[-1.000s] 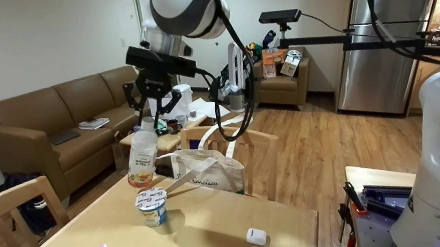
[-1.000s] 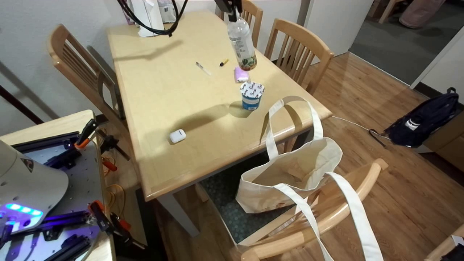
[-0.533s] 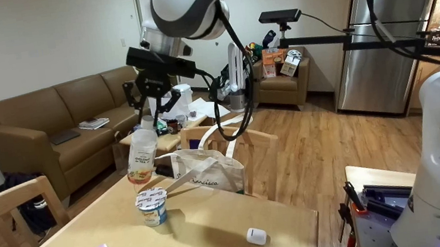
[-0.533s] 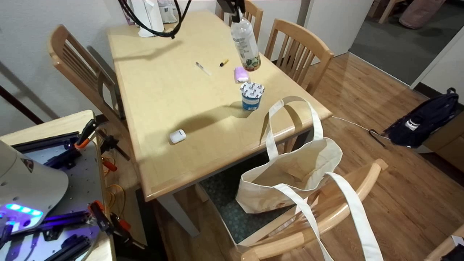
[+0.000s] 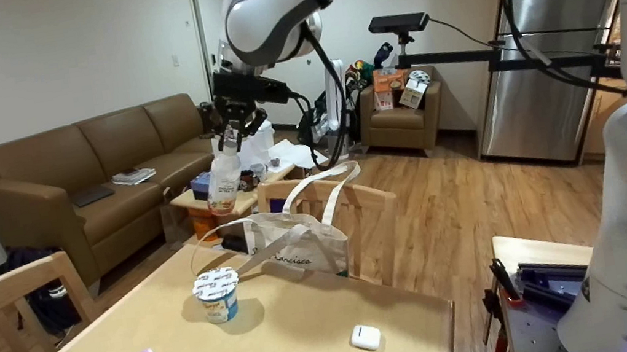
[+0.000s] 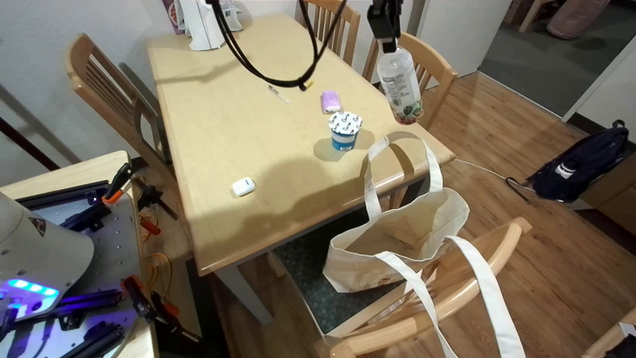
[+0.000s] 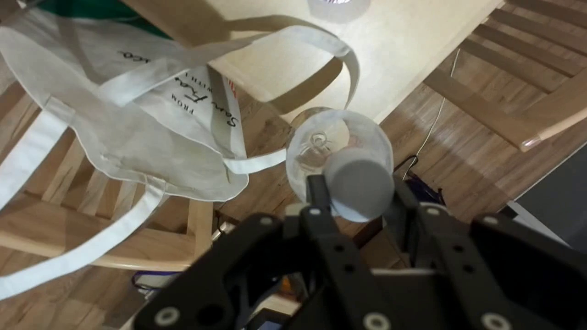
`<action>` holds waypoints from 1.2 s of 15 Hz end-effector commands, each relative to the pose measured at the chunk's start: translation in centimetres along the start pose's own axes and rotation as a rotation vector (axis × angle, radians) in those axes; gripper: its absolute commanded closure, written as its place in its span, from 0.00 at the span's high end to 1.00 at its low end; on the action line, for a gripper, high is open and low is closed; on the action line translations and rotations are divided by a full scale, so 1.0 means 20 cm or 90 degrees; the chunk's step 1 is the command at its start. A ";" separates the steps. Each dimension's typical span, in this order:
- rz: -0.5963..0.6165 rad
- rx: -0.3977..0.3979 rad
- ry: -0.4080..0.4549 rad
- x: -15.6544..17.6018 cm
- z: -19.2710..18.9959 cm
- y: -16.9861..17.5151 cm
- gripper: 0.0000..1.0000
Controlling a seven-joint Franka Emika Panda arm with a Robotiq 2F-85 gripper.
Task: Put the bottle in the bag
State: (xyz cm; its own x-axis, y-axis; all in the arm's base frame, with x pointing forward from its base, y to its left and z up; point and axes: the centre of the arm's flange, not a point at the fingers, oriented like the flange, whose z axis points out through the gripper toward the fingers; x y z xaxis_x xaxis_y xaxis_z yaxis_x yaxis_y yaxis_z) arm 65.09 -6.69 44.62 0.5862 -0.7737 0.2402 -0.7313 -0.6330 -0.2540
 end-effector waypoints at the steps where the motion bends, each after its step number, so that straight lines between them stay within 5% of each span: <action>1: -0.110 -0.045 -0.007 0.22 0.15 -0.01 0.10; 8: -0.175 -0.128 0.000 0.47 0.30 0.17 0.10; 18: -0.160 -0.209 -0.113 0.57 0.57 0.43 0.10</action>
State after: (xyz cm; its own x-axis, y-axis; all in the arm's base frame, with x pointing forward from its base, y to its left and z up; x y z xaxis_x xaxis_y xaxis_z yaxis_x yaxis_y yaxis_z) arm 68.08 -20.06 35.65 0.7701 -0.6231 0.1368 -0.6356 -0.7678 0.0802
